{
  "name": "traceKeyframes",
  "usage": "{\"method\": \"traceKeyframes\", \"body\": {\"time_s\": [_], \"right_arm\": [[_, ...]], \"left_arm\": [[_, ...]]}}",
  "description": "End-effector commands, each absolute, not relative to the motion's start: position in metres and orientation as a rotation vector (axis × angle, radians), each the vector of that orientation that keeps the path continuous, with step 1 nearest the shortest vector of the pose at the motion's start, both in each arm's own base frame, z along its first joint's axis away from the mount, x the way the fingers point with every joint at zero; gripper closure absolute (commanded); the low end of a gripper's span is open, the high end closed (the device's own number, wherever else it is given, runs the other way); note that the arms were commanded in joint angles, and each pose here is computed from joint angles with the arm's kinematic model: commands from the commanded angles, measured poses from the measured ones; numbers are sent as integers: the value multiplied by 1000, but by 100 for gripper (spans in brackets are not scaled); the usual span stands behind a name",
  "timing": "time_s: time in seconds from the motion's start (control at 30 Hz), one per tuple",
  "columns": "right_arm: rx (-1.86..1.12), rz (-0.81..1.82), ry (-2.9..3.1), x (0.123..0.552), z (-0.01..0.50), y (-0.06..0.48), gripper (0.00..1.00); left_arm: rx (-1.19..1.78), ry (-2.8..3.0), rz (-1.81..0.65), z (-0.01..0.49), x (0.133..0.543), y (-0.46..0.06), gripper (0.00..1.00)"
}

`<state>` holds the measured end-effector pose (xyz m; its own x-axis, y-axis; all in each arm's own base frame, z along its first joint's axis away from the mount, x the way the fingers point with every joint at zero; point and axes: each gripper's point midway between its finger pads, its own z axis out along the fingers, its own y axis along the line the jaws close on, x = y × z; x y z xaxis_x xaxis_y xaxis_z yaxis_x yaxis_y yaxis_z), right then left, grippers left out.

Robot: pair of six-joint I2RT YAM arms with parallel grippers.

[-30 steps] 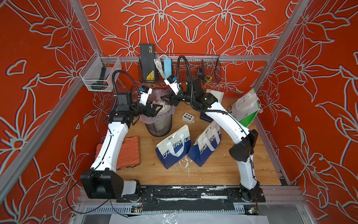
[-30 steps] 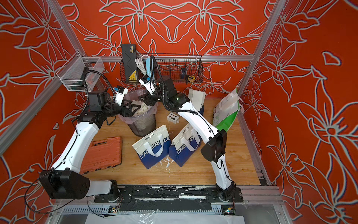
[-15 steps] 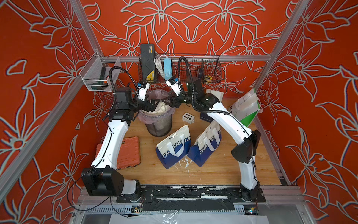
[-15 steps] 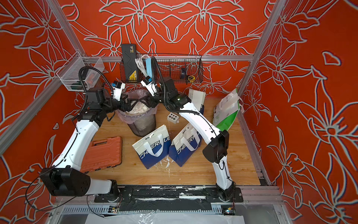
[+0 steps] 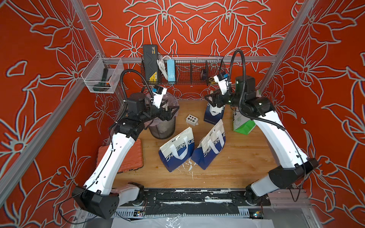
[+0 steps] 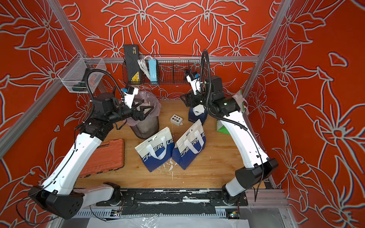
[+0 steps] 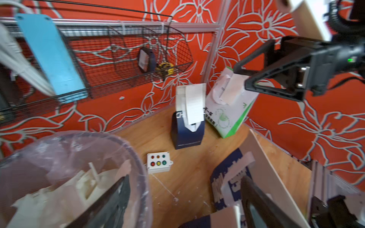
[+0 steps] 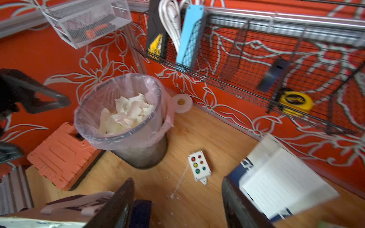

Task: Shred takeout receipts and throw away
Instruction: Pick up the takeout bag from the center of the board.

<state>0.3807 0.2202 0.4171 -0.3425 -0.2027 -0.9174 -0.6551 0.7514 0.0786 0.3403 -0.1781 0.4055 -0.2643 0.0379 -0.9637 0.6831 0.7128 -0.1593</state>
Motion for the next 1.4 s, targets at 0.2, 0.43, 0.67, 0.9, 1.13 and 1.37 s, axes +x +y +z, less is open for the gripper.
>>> {"method": "traceKeyframes", "body": {"time_s": [0.2, 0.43, 0.67, 0.9, 1.13, 1.37], "right_arm": [[-621, 349, 2066, 426, 355, 129, 32], [-568, 391, 2057, 474, 324, 105, 34], [-567, 424, 2029, 515, 292, 106, 34], [-569, 397, 2016, 539, 272, 98, 34], [-613, 516, 1983, 541, 272, 100, 44], [-649, 637, 1923, 537, 281, 108, 64]], "left_arm": [[650, 1758, -896, 398, 315, -250, 14], [714, 1757, -952, 394, 313, -285, 14], [745, 1782, -982, 382, 315, -301, 14], [758, 1805, -966, 374, 325, -307, 14], [777, 1817, -951, 368, 344, -319, 14], [798, 1835, -952, 358, 372, -338, 14]]}}
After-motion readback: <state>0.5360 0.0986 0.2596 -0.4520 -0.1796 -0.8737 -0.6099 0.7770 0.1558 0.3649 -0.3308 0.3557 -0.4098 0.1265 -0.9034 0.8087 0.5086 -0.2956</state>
